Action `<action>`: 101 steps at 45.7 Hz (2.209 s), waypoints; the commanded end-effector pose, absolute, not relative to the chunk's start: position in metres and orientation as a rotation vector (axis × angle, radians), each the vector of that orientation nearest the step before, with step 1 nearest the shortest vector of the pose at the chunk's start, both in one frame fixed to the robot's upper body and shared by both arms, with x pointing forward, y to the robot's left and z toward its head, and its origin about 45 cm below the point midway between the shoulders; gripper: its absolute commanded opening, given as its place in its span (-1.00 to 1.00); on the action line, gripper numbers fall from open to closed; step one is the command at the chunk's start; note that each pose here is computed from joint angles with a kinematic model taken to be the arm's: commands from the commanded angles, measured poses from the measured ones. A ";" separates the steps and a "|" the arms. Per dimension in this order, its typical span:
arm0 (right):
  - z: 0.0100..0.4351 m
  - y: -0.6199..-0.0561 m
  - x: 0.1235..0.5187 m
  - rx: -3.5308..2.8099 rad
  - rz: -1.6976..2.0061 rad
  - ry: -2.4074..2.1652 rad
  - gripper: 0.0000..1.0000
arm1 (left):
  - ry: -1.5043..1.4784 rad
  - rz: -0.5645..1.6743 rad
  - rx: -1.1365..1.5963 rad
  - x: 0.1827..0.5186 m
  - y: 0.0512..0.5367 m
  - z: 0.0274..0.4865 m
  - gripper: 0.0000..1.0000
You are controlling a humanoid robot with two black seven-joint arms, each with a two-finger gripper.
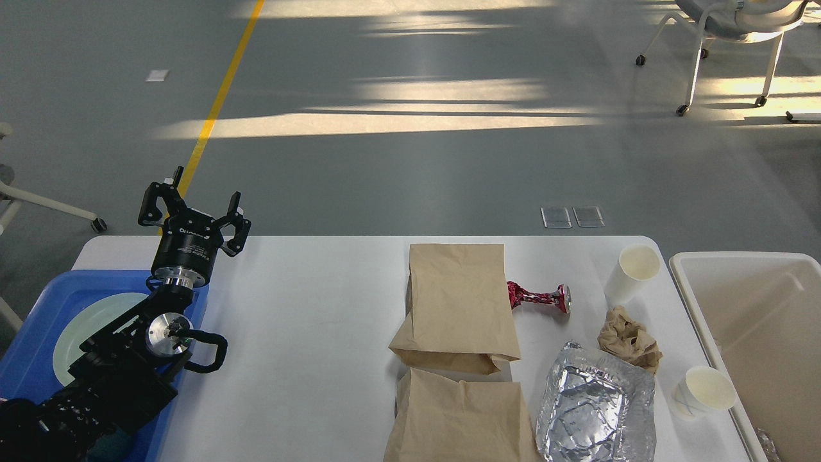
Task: Tidy desktop
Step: 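Swing the right arm up and back toward the table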
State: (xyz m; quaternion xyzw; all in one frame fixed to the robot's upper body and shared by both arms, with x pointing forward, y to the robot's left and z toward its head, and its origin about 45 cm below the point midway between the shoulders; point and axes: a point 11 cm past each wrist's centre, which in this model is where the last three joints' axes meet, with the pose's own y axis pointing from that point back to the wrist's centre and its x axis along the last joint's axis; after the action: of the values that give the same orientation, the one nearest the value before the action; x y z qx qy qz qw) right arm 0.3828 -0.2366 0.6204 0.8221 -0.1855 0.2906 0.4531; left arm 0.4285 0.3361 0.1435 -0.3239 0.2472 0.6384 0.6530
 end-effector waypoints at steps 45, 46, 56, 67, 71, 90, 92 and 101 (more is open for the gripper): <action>0.533 -0.238 0.387 1.898 0.464 -0.293 1.00 | 0.561 1.449 -0.735 0.428 0.336 0.143 0.93; 0.532 -0.238 0.388 1.888 0.462 -0.291 1.00 | 0.560 1.448 -0.736 0.429 0.336 0.144 0.93; 0.522 -0.240 0.390 1.876 0.436 -0.282 1.00 | 0.560 1.448 -0.736 0.429 0.336 0.144 0.93; 0.510 -0.248 0.396 1.875 0.402 -0.288 1.00 | 0.560 1.448 -0.736 0.429 0.336 0.144 0.93; 0.510 -0.249 0.398 1.875 0.401 -0.292 1.00 | 0.560 1.449 -0.736 0.428 0.336 0.143 0.93; 0.483 -0.246 0.414 1.877 0.391 -0.294 1.00 | 0.561 1.449 -0.735 0.428 0.336 0.143 0.93; 0.474 -0.248 0.417 1.877 0.386 -0.299 1.00 | 0.561 1.449 -0.735 0.428 0.336 0.143 0.93; 0.409 -0.257 0.437 1.893 0.354 -0.331 1.00 | 0.560 1.448 -0.736 0.429 0.336 0.144 0.93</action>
State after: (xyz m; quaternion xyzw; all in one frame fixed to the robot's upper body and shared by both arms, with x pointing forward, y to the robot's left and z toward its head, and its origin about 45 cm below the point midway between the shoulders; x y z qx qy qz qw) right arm 0.4267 -0.2527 0.4473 0.8001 -0.1345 0.1587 0.5626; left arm 0.4287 0.3361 0.1438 -0.3241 0.2470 0.6383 0.6531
